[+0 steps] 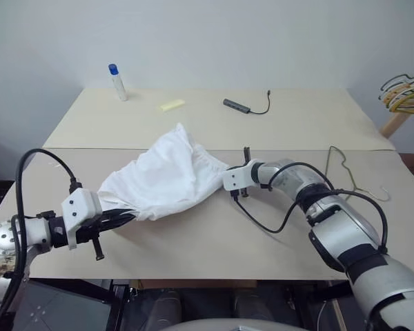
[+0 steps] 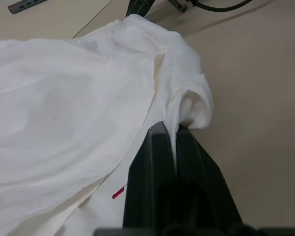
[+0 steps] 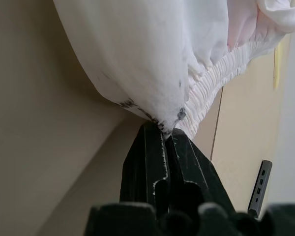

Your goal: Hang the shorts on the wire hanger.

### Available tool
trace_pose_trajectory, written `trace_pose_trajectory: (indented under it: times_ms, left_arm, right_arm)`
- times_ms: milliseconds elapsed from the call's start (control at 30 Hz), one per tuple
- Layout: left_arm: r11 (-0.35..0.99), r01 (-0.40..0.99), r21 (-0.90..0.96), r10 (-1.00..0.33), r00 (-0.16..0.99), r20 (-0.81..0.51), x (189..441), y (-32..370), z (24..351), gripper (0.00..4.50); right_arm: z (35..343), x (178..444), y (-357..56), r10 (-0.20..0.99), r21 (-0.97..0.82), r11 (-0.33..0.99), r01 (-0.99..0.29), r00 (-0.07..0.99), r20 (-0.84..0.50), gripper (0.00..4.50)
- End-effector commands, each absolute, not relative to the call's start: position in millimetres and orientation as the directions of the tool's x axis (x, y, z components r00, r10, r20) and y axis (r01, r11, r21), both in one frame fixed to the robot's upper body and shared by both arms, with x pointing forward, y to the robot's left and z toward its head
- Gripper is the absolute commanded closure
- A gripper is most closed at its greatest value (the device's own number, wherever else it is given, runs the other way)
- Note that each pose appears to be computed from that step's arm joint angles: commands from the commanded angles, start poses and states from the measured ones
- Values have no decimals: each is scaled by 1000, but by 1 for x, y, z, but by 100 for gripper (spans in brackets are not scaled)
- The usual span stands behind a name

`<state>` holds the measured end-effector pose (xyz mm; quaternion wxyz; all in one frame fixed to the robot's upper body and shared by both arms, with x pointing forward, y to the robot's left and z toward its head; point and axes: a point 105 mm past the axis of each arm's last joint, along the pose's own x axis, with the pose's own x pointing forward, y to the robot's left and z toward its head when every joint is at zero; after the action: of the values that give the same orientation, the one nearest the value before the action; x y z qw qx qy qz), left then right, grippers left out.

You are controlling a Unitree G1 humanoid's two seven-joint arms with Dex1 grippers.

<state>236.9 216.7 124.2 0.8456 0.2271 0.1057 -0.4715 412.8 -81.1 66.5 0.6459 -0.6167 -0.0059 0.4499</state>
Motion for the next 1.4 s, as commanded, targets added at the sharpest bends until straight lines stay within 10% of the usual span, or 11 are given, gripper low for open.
trace_pose_trajectory:
  times_ms: [33, 267, 467, 800, 1100, 1233, 1400]
  left_arm:
    - [441, 831, 339, -734, 551, -396, 250, 214, 121, 450]
    - [457, 772, 441, -700, 619, -358, 298, 204, 118, 450]
    - [433, 762, 482, -720, 614, -323, 314, 198, 124, 450]
    - [235, 920, 313, -835, 356, -419, 263, 210, 129, 450]
    - [469, 756, 457, -705, 632, -321, 313, 210, 138, 450]
    - [766, 411, 495, -525, 844, 110, 369, 209, 239, 450]
    - [969, 32, 246, -186, 749, 636, 365, 241, 378, 450]
  right_arm:
    - [91, 426, -95, 566, -847, -113, -520, 667, -485, 446]
    - [108, 419, -155, 496, -859, -112, -499, 721, -483, 446]
    - [116, 354, -175, 517, -800, -174, -575, 638, -571, 446]
    - [129, 247, -148, 641, -595, -258, -762, 326, -695, 446]
    - [144, 293, -138, 694, -607, -58, -792, 405, -595, 446]
    - [216, 385, -127, 603, -802, 330, -499, 764, -227, 446]
    - [328, 423, -137, 385, -866, 497, 47, 883, 269, 446]
